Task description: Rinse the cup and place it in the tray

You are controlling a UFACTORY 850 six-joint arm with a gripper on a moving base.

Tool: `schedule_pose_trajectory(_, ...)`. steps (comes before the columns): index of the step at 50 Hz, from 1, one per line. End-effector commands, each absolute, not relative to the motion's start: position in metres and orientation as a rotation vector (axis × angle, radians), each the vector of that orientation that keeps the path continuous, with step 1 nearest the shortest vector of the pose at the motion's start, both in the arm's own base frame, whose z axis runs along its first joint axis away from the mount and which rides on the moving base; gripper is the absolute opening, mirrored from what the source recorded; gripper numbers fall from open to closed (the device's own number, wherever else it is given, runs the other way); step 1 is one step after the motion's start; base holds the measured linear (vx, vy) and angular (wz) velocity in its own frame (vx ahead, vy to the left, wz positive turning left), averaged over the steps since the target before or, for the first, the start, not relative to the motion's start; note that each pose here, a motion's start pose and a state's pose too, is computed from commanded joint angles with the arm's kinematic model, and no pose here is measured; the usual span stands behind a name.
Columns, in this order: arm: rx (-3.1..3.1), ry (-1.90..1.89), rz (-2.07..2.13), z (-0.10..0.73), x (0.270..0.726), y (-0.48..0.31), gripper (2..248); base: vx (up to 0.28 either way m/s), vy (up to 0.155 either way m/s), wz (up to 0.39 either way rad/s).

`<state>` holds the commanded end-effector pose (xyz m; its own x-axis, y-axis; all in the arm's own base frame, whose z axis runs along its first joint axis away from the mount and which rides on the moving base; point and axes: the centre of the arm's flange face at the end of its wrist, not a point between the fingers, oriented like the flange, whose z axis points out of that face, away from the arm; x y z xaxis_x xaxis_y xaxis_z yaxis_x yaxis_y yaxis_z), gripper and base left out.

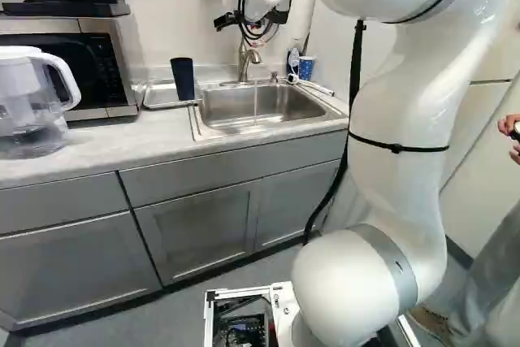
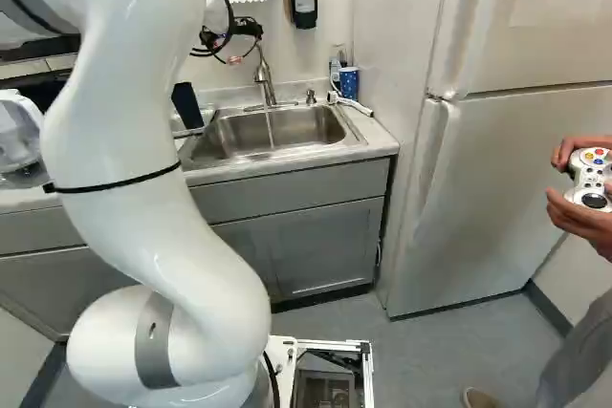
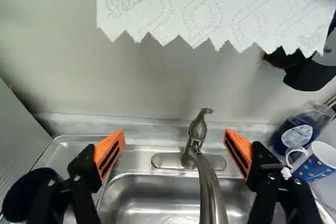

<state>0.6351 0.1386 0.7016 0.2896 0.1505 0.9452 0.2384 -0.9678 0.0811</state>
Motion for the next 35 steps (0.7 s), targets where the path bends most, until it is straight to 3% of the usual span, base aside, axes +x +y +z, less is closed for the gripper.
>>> schedule_pose_trajectory(35,-2.436,-0.371,-1.82,0.695,0.686,0.152,247,0.0,0.0,0.0)
